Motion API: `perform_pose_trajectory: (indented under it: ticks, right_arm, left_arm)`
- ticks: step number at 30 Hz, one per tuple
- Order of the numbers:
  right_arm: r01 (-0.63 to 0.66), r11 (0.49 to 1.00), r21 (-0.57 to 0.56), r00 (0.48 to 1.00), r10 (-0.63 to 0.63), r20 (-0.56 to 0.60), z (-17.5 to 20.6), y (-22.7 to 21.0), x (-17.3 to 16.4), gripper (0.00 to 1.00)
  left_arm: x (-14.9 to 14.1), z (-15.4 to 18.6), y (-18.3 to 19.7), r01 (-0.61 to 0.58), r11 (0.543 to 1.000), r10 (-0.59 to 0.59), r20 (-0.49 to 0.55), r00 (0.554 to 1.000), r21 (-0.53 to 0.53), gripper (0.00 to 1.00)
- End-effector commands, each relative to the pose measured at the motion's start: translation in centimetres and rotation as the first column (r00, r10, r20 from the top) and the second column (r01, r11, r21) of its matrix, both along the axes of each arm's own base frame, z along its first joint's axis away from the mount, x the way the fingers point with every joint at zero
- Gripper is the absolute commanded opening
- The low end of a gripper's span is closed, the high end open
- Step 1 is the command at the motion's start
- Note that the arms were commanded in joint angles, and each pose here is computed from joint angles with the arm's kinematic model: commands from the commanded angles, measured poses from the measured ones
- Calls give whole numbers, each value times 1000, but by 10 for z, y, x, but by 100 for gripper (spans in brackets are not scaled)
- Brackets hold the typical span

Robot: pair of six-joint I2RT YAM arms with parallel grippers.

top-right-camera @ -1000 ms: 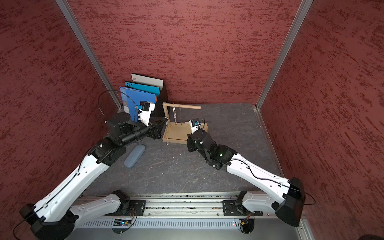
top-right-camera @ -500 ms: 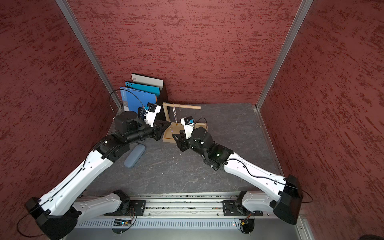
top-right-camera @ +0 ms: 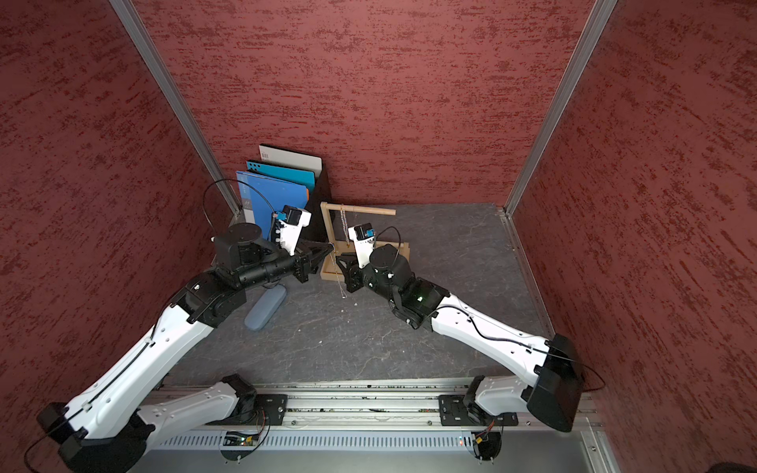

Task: Hang the necklace on the jewelry display stand
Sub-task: Pick up the necklace from the center of the board.

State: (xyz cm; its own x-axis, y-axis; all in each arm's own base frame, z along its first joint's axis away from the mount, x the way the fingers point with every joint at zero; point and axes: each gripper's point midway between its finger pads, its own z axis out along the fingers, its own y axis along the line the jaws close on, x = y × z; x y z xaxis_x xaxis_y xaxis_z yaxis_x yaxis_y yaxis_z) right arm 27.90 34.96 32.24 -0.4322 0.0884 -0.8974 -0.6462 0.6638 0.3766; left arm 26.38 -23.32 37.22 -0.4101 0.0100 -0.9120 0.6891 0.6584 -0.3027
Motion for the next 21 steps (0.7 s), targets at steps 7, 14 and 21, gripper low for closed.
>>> perform_pose_trajectory:
  ticks: [7,14,21]
  right_arm:
    - [8,1000,30,1000,-8,8,16,-12,-14,31]
    - [25,998,66,1000,-26,13,24,-26,-23,29]
    - [-31,997,72,999,31,13,29,-3,-23,30]
  left_arm:
    - [-3,-10,0,7,1000,-6,-27,1000,17,0]
    - [-3,-13,0,9,1000,-8,-31,999,17,0]
    - [-3,-11,-1,11,1000,-11,-31,999,6,0]
